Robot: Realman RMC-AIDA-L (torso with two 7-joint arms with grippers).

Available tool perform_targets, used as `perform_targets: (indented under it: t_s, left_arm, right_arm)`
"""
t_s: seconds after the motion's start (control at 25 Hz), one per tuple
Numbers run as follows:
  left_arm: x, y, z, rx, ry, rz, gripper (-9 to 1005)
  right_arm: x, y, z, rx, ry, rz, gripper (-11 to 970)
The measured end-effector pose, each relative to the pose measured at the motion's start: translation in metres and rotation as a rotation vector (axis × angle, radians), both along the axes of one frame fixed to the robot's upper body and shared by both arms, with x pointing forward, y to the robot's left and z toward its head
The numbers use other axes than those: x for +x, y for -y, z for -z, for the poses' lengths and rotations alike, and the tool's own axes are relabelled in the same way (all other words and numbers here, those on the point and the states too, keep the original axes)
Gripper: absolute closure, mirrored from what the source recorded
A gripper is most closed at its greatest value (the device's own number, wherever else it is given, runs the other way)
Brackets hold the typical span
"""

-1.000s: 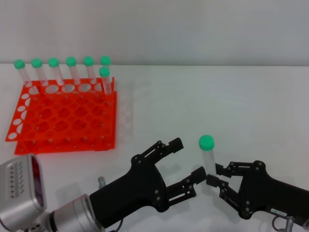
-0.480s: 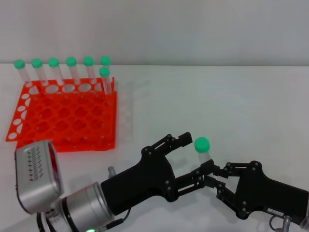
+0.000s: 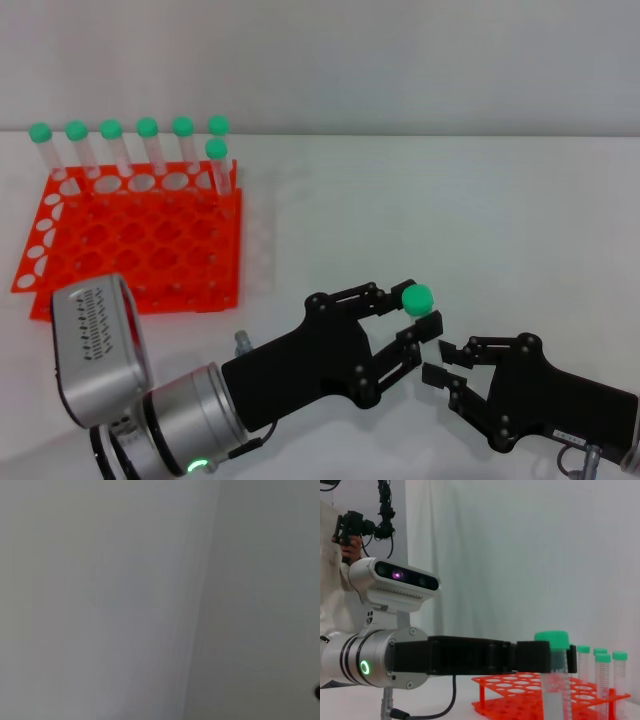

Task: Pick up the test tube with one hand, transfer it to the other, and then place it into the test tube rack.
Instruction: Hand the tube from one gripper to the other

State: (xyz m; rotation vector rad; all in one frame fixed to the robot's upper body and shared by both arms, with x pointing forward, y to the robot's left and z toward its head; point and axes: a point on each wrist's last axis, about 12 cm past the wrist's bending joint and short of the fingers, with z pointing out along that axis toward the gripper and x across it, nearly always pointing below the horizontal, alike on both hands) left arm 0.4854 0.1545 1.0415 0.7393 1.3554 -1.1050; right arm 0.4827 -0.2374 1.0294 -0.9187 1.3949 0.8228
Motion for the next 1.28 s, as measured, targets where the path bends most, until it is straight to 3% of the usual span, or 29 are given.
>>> perform_targets:
  t_s: [0.44, 0.76, 0.96, 1.2, 1.28]
  left_arm:
    - [0.006, 0.004, 0.001, 0.035, 0.003, -0.006, 796]
    - [0.008, 0.001, -0.001, 0.022, 0.025, -0.035, 796]
    - [0.007, -0.001, -0.001, 0.012, 0.022, -0.052, 797]
    - [-0.001, -0.034, 0.002, -0.061, 0.054, -0.259, 797]
    - [-0.007, -0.049, 0.005, -0.068, 0.076, -0.365, 797]
  right_arm:
    - [0.004, 0.000, 0.000, -0.027, 0.004, 0.004, 776]
    - [0.007, 0.002, 0.004, -0.078, -0.002, 0.012, 779]
    - [0.007, 0.008, 0.005, -0.080, -0.014, 0.034, 722]
    - [0.007, 0.042, 0.012, -0.089, -0.045, 0.256, 653]
    - [0.004, 0.057, 0.014, -0.085, -0.043, 0.355, 560]
